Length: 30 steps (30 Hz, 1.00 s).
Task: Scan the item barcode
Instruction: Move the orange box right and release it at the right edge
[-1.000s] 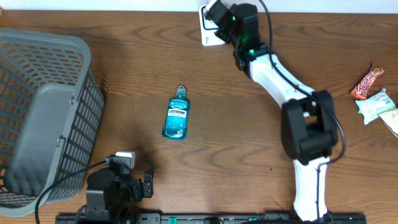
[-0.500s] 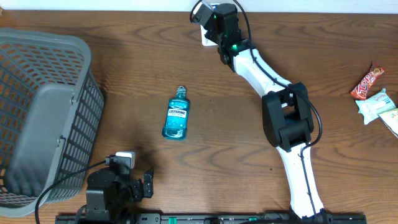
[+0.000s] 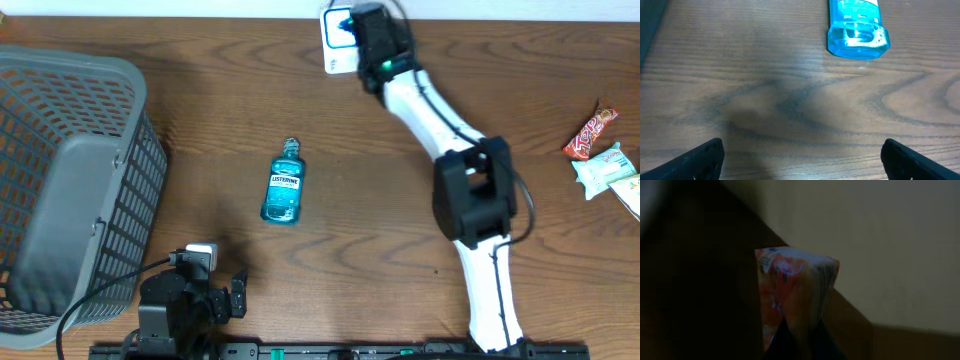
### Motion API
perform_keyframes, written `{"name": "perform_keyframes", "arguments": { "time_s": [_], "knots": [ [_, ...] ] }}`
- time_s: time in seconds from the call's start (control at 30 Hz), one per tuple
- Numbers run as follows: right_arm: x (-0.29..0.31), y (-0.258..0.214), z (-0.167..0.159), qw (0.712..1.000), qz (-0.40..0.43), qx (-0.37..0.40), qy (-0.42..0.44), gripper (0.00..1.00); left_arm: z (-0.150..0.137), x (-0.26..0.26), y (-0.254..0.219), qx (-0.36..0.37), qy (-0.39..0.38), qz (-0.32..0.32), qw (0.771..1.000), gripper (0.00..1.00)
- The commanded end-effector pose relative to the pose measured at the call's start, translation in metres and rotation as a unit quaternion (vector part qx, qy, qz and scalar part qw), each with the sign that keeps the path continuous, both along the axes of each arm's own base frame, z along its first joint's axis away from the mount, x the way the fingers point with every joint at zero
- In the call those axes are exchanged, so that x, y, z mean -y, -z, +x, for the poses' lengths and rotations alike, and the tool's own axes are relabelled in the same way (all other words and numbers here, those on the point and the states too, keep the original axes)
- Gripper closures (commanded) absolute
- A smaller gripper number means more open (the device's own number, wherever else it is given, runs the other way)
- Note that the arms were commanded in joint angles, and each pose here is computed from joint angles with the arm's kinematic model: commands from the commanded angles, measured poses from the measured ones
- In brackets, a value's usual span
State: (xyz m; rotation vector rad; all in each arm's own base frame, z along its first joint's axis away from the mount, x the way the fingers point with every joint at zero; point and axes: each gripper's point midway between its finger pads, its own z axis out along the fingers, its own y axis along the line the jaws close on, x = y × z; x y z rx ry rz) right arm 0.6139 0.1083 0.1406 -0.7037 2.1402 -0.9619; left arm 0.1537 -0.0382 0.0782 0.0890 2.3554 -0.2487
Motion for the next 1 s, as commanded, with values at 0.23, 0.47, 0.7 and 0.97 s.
{"name": "perform_keyframes", "arguments": {
  "time_s": [0.23,0.47,0.7,0.97],
  "knots": [
    [0.222,-0.021,-0.074,0.939,0.046,0.021,0.341,0.99,-0.001,0.001,0.002,-0.004,0.001,-0.002,1.0,0.0],
    [0.341,0.002,-0.131,0.876,0.092,0.002,0.473,0.99,-0.001,0.001,0.002,-0.004,0.001,-0.002,1.0,0.0],
    [0.399,0.016,-0.169,0.838,0.142,-0.009,0.527,0.82,-0.001,0.001,0.002,-0.004,0.001,-0.002,1.0,0.01],
    [0.38,-0.007,-0.151,0.843,0.231,0.019,0.486,0.01,-0.001,0.001,0.002,-0.004,0.001,-0.002,1.0,0.0]
  ]
}}
